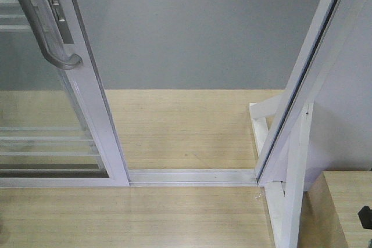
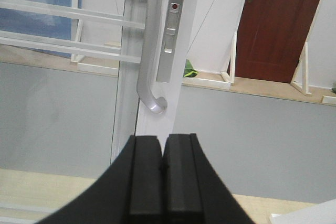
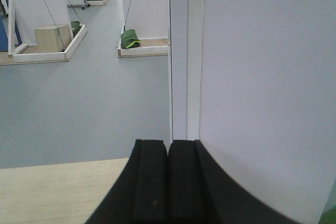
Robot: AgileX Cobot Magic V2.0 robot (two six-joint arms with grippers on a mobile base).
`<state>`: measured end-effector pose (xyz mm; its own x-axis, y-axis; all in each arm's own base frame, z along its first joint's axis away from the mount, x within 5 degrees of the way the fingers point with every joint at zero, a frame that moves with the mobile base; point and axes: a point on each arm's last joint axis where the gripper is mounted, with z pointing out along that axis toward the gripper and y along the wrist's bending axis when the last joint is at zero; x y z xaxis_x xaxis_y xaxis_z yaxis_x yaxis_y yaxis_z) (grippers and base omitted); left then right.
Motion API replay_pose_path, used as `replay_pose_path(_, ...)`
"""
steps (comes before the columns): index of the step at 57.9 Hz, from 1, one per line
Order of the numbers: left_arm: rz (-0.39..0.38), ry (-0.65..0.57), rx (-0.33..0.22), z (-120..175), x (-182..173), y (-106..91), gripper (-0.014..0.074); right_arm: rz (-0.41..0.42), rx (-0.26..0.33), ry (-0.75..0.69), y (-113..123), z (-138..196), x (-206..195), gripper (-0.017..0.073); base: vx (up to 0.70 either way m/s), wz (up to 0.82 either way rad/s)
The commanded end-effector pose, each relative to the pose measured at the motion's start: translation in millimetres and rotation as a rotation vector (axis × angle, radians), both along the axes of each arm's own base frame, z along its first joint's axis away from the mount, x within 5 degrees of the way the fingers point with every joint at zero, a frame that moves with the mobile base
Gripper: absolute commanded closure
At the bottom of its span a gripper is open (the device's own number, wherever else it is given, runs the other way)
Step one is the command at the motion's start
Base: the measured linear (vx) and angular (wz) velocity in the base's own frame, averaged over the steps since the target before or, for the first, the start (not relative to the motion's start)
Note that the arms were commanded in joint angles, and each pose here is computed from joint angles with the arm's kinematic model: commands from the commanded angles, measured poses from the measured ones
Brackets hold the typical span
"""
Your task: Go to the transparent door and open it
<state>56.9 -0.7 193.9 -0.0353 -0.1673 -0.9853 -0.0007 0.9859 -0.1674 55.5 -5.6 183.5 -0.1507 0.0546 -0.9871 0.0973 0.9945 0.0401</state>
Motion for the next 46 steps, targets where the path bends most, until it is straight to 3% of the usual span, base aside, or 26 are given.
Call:
replay_pose_path(1,0.003,-0.081,-0.019,3.2,-0.4,0.5,0.0601,0.002,-0.030,-0.095,0.1,6.9,-0.1,0.0568,0.00,0.00)
replay_pose_path(46,0.003,-0.081,-0.019,3.2,-0.4,0.5,0.0600,0.002,-0.030,-0.095,0.1,6.9,-0.1,0.0568,0.00,0.00)
